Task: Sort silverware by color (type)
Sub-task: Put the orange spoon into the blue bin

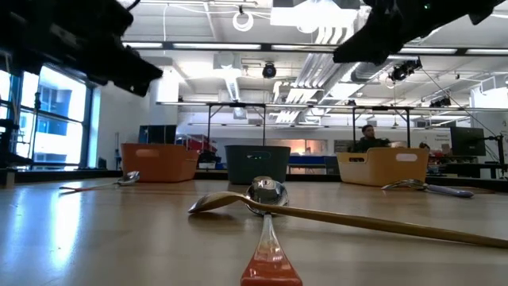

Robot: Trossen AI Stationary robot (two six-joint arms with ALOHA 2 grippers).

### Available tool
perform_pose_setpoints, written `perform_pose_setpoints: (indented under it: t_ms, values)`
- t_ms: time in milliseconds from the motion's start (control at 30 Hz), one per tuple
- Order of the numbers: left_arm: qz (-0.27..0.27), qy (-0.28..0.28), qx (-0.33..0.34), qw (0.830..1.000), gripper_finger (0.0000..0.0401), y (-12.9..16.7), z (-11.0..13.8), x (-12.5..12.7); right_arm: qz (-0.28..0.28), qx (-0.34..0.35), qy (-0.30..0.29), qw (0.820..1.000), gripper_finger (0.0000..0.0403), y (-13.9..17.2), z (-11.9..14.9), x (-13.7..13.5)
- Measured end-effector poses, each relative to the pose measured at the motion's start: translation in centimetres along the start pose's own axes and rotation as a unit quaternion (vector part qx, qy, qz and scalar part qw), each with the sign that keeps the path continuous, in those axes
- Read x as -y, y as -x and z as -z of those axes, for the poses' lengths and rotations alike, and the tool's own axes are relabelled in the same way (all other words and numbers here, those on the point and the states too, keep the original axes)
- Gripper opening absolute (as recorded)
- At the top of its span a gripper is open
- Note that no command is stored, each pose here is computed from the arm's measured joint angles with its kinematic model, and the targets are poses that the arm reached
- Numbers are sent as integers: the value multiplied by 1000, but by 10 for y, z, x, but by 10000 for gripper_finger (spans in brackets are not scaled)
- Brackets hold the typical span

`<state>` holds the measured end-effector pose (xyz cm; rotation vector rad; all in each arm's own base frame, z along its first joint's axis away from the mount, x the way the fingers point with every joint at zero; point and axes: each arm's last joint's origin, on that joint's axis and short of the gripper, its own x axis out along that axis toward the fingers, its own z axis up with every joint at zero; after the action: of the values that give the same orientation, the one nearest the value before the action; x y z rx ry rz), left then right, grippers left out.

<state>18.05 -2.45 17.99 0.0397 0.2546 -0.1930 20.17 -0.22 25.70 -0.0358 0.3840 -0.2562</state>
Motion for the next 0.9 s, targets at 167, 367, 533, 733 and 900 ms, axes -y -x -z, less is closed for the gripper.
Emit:
perform_pose_setpoints:
  t_ms: [167,367,533,733,900]
  values:
    - [-5,-19,-55,998,3,-5,-22,20,80,-152,-15,985,118,4,31,11]
    - [-6,-21,-56,998,3,-9,-26,29,153,-312,-107,932,119,15,61,43]
    - [-14,-9,-64,998,3,-15,-23,27,90,-327,-145,930,137,4,63,56]
    - [-14,-11,-82,996,3,-24,-15,28,84,-381,-155,908,185,-12,77,62]
    - [-15,-9,-103,995,3,-32,-7,29,78,-432,-149,886,217,-27,91,61]
